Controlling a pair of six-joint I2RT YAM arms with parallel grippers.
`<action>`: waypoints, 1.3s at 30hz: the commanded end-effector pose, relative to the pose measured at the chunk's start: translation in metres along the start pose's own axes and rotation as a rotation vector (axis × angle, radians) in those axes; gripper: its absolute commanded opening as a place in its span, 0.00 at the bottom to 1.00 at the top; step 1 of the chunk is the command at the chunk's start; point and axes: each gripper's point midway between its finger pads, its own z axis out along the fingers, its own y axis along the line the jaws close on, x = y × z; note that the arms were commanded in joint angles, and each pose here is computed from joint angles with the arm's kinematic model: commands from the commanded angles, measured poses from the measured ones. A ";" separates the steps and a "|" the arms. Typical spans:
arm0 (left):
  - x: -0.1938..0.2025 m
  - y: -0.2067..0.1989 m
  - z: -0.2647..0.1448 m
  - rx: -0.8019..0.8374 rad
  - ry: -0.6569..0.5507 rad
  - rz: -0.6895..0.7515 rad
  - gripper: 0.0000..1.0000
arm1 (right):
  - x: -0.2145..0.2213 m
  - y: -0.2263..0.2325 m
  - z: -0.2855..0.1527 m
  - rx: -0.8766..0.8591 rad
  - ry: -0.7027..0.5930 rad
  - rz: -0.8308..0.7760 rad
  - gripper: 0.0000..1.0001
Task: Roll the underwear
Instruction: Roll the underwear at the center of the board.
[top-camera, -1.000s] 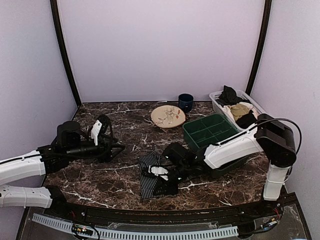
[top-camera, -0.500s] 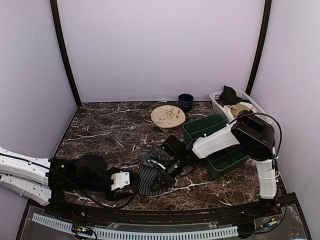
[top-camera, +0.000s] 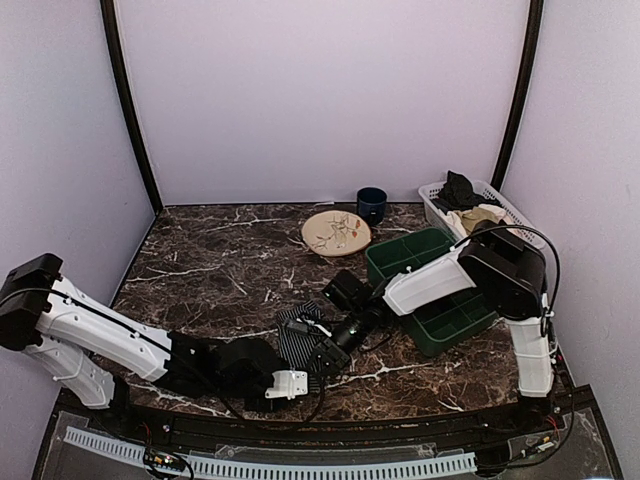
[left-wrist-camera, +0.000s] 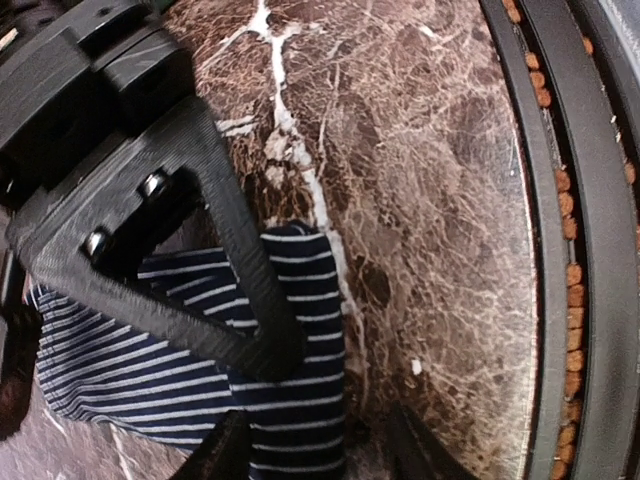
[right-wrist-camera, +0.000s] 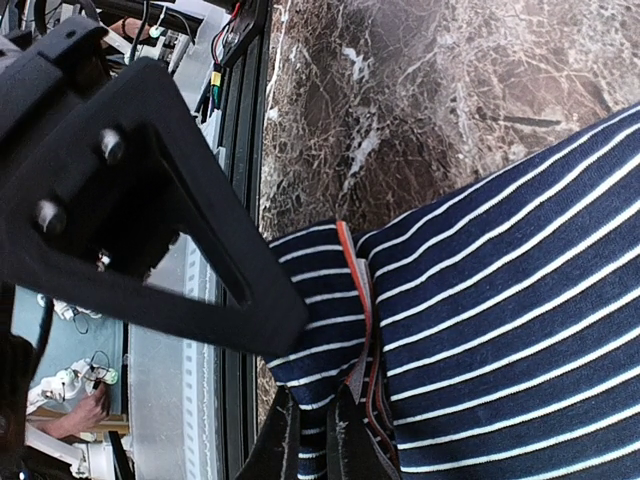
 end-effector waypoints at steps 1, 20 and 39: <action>-0.013 0.003 0.005 -0.007 -0.020 0.015 0.38 | 0.026 -0.040 0.001 0.121 0.045 0.122 0.00; -0.006 -0.009 -0.001 0.575 -0.008 -0.440 0.00 | -0.008 -0.002 -0.084 0.462 -0.256 -0.161 0.37; 0.019 0.029 0.033 0.938 -0.010 -0.802 0.00 | 0.000 0.024 -0.045 0.773 -0.065 -0.726 0.53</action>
